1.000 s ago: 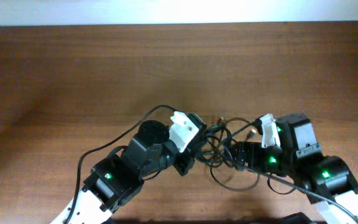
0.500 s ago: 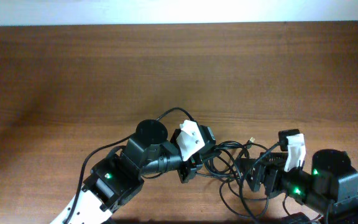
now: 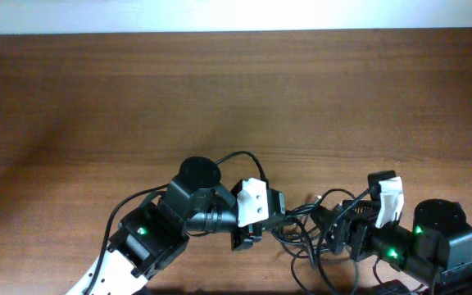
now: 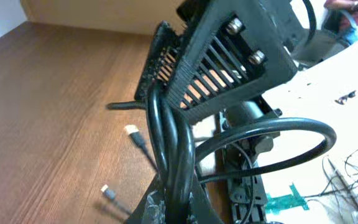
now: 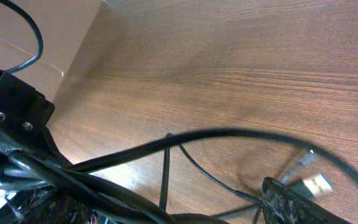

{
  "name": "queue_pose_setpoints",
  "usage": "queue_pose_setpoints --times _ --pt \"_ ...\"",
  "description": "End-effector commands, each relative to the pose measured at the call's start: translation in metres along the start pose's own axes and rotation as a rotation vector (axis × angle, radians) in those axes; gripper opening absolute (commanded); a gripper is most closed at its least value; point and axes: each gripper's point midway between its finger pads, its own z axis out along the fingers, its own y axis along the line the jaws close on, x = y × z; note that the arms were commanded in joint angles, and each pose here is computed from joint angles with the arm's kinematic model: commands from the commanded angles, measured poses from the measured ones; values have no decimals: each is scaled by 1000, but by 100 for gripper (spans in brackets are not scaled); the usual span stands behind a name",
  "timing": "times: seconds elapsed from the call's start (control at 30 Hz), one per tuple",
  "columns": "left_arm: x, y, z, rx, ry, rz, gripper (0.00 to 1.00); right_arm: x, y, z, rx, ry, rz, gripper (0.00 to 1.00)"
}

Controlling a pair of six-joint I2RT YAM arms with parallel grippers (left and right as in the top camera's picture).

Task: Untangle cables

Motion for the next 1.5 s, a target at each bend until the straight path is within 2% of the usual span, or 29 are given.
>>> queue_pose_setpoints --times 0.0,0.13,0.27,0.57,0.73,0.9,1.0,1.17,1.2,1.3,1.37,1.4,1.47 --pt "-5 -19 -2 99 -22 73 0 -8 0 -4 18 -39 -11 85" --pt "0 -21 -2 108 -6 76 0 -8 0 -4 19 -40 -11 85" --pt "19 -28 -4 136 59 104 0 -9 -1 -5 25 -42 -11 85" --pt "11 -28 -3 139 23 152 0 -7 2 -4 7 -34 -17 84" --pt "7 -17 -2 82 19 181 0 0 45 -9 -237 4 -230 82" --pt "6 -8 -2 32 27 134 0 11 79 -22 -458 18 -404 83" --pt "-9 -4 -2 12 -26 89 0 21 79 -23 -475 49 -439 86" --pt "-20 19 -3 -108 -60 -54 0 28 75 -23 -470 75 -448 85" --pt "-21 19 -3 -111 -63 -55 0 28 75 -23 -468 74 -448 79" --pt "-22 19 -3 -111 -65 -53 0 27 74 -22 -458 70 -449 33" --pt "-21 19 -3 -111 -65 -53 0 25 75 -22 -460 62 -456 11" --pt "-22 19 -3 -111 -65 -52 0 23 75 -22 -456 55 -460 4" --pt "-21 19 -3 -111 -65 -53 0 19 70 -19 -418 40 -464 4"
